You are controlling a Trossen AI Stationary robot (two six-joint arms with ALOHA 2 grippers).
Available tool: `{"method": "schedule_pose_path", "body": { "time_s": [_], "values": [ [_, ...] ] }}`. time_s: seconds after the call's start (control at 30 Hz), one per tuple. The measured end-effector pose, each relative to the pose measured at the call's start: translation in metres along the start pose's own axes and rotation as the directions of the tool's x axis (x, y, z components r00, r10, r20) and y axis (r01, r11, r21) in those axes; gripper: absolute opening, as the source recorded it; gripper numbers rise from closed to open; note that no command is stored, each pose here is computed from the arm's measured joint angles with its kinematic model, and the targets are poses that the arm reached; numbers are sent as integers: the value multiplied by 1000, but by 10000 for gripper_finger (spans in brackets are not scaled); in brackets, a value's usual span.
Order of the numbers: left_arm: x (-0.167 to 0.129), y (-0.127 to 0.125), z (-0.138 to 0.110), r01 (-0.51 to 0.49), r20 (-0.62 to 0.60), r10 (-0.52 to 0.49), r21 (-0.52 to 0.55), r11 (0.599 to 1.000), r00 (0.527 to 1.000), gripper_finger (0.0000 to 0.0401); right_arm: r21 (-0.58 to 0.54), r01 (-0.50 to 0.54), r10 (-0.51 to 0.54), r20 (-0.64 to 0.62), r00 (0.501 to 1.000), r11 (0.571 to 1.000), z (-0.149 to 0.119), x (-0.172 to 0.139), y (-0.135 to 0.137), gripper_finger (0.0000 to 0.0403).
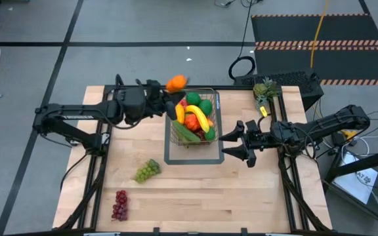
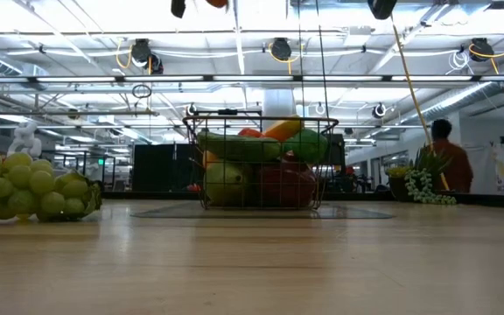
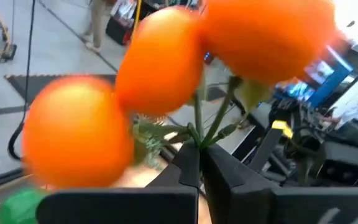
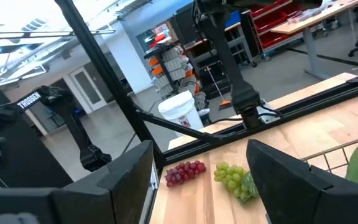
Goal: Build produce basket
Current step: Put the orange tangerine into the gold wire basket
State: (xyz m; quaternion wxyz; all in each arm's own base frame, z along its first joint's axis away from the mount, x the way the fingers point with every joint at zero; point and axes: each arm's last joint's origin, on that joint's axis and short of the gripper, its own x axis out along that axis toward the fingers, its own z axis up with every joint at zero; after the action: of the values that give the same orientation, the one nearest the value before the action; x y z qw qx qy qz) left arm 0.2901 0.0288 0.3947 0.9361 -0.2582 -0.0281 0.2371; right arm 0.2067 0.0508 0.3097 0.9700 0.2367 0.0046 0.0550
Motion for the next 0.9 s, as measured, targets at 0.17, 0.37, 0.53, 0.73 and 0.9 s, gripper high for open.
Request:
{"method": "schedule_pose_path", "body": {
  "time_s": [0.17,0.37,0.53,0.73,0.9],
  "values": [
    [5,1,-5,23,-40,-21,52,998,999,3,-9,11,-11,-4,1000,1000,0,0,-2,254],
    [9,12,-15,17,-174,13,172,985,985,4,-22,53,-53,-3,999,998,1,1,-8,254],
    [13,31,-25,53,-342,66,327,944,937,5,11,179,-179,56,982,984,4,1,-16,253],
    [25,48,-41,298,-546,25,495,816,837,6,177,376,-406,178,897,909,11,-1,-29,254],
    [45,61,-69,437,-651,77,587,681,755,7,280,439,-504,232,832,854,16,-3,-37,254]
  ]
}}
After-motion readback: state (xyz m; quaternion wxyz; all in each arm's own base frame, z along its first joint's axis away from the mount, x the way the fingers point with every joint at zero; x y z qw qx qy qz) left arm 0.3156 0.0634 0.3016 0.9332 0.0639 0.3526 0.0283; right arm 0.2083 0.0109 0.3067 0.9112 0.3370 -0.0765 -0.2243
